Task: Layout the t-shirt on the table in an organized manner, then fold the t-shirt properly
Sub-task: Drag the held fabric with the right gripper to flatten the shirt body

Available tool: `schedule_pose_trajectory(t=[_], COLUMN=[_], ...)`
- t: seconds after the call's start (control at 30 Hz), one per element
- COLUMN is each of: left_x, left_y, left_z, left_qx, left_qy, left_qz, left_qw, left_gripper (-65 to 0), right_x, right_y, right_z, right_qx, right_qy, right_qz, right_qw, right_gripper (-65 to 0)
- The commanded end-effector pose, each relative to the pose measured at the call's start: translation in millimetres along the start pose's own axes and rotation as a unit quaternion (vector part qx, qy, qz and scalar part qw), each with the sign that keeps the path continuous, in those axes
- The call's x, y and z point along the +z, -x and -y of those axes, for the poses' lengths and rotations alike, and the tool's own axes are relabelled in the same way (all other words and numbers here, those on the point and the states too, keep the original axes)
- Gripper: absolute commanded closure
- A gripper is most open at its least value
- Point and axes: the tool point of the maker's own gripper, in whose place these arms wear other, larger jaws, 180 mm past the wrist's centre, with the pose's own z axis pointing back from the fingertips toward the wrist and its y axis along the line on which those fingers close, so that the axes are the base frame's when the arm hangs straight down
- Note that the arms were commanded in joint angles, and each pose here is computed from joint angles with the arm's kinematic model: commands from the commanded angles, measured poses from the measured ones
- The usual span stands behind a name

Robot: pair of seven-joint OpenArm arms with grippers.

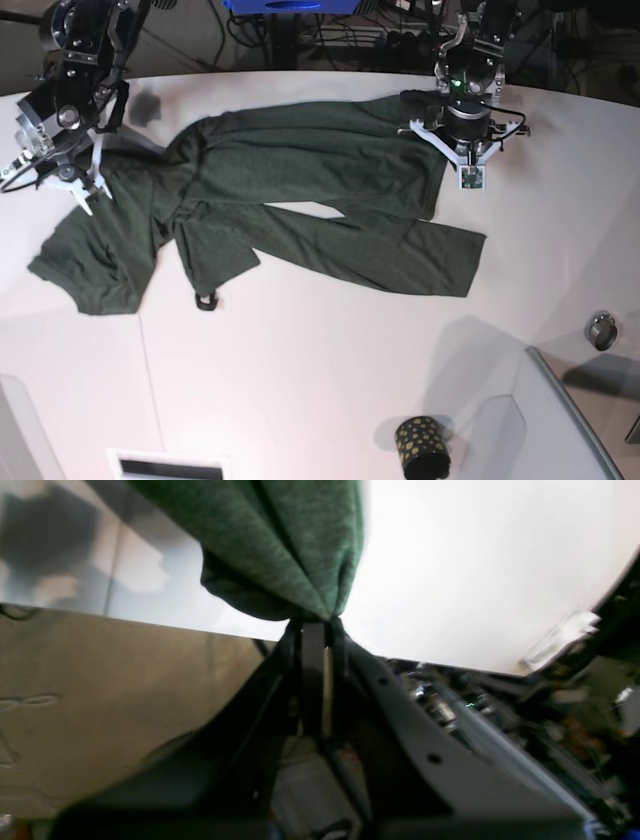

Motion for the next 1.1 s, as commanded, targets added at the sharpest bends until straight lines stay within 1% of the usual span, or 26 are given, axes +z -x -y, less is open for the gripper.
schedule_pose_trajectory(t=[0.0,0.1,0.2,0.27,0.33,0.4,0.5,0.6,0.63,0.73,0.83,0.9,0.97,1.03,1.07], left_x=[0.2,2.8,6.9,9.7,12.3,13.4,17.1,25.7,27.6,29.3,32.4,33.2,24.7,10.4,5.1], left_y=[-13.1,-13.5,-13.9,-19.7,-22.4,-34.0,-45.7,-63.3,-68.0,-74.1,-83.1,-84.0,-83.3,-67.7,-65.6], left_z=[5.8,26.0,49.2,67.2,79.2,89.3,96.6,98.3,98.0,96.7,97.8,104.2,114.8,128.6,135.7], left_qx=[-0.007,-0.019,-0.032,-0.034,-0.031,-0.023,-0.013,-0.002,0.000,0.001,0.010,0.017,0.019,0.008,-0.003], left_qy=[0.005,0.029,0.056,0.074,0.085,0.093,0.098,0.104,0.105,0.105,0.108,0.110,0.112,0.114,0.118], left_qz=[0.022,0.024,0.027,0.034,0.036,0.047,0.060,0.083,0.089,0.097,0.107,0.105,0.096,0.068,0.063], left_qw=[1.000,0.999,0.998,0.996,0.995,0.994,0.993,0.991,0.990,0.990,0.988,0.988,0.989,0.991,0.991], left_gripper=[0.0,0.0,0.0,0.0,0.0,0.0,0.0,0.0,0.0,0.0,0.0,0.0,0.0,0.0,0.0], right_x=[5.0,7.7,10.5,11.6,10.1,8.8,13.3,12.9,11.2,12.1,14.7,15.6,19.6,24.0,26.5], right_y=[-4.1,-0.9,-8.4,-6.0,6.4,8.5,3.3,14.8,16.0,8.3,14.6,8.3,1.7,5.4,6.0], right_z=[6.3,19.2,17.2,22.3,34.5,38.8,34.4,52.7,52.8,44.2,59.3,55.9,53.0,62.7,69.9], right_qx=[0.005,0.012,0.017,0.025,0.014,0.009,0.026,0.003,0.001,0.024,0.011,0.020,0.041,0.048,0.046], right_qy=[0.018,0.050,0.056,0.069,0.087,0.090,0.093,0.110,0.108,0.104,0.126,0.125,0.132,0.157,0.170], right_qz=[0.001,-0.015,-0.008,-0.017,-0.039,-0.044,-0.035,-0.050,-0.051,-0.041,-0.059,-0.052,-0.047,-0.065,-0.073], right_qw=[0.9998,0.9985,0.9983,0.9971,0.9954,0.9949,0.9947,0.9926,0.9928,0.9934,0.9902,0.9906,0.9893,0.9843,0.9816], right_gripper=[-0.8,-0.8,-0.8,-0.8,-0.8,-0.8,-0.8,-0.8,-0.8,-0.8,-0.8,-0.8,-0.8,-0.8,-0.8])
